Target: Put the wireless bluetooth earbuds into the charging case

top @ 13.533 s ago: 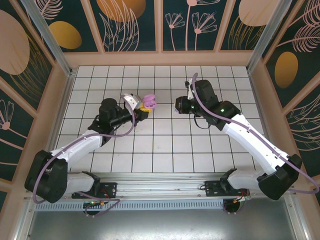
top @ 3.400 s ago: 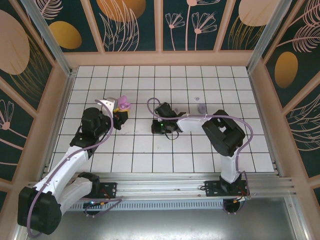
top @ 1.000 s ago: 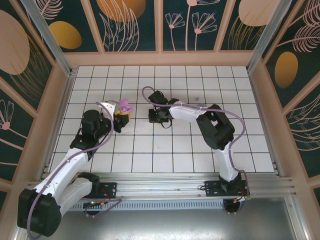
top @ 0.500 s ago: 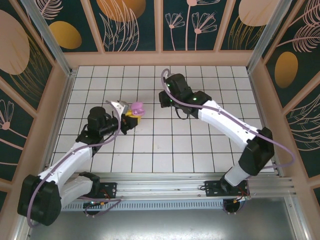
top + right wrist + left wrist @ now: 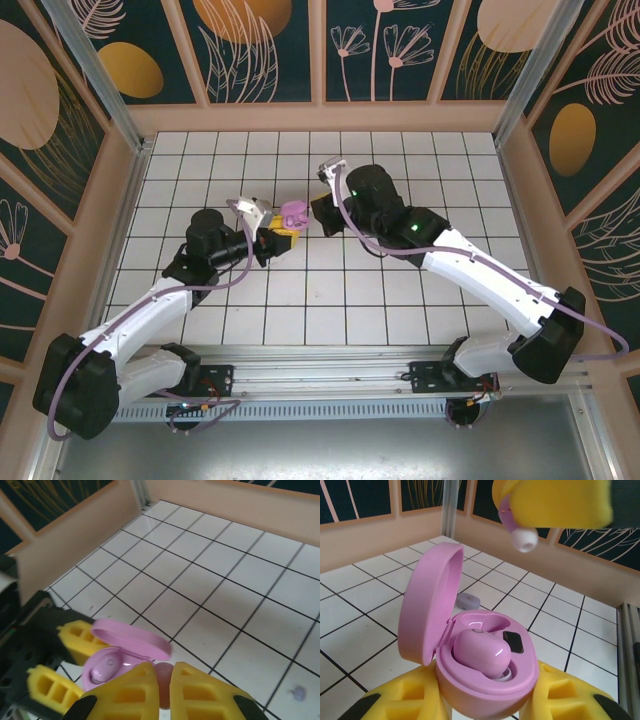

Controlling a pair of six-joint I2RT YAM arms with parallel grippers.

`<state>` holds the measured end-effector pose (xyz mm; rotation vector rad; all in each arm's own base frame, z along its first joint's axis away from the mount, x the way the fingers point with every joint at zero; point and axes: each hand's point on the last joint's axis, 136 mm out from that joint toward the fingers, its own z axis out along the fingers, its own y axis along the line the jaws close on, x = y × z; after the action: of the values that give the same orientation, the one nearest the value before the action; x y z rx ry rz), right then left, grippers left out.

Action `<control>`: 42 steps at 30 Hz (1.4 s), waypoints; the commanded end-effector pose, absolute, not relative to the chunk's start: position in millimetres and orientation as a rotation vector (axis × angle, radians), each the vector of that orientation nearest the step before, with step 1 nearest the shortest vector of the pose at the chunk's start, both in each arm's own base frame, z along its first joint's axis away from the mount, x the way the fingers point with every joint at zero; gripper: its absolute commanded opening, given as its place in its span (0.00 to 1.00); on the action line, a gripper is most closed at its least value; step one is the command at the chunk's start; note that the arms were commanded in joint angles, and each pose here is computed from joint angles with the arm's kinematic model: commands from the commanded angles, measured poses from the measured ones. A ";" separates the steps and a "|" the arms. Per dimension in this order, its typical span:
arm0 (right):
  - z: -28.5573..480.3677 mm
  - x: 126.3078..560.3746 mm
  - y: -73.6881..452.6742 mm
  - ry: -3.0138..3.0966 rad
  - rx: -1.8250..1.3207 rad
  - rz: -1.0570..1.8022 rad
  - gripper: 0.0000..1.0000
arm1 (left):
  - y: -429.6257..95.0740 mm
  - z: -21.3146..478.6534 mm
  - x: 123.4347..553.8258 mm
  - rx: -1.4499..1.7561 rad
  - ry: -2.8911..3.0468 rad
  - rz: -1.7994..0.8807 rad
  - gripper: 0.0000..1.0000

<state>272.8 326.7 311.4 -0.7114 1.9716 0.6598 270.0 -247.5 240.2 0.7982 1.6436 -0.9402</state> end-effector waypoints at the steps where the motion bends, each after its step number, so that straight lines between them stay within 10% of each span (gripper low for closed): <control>1: 311.3 263.1 336.8 1.922 -0.813 0.670 0.07 | -250.5 257.0 264.3 0.831 1.552 -0.944 0.06; 42: 257.5 261.4 350.4 2.127 -0.986 0.495 0.10 | -246.1 256.0 267.2 0.813 1.565 -0.904 0.06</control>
<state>268.8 353.4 269.3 -0.9335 2.0727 0.5400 267.3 -245.5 237.5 0.7948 1.6529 -0.9344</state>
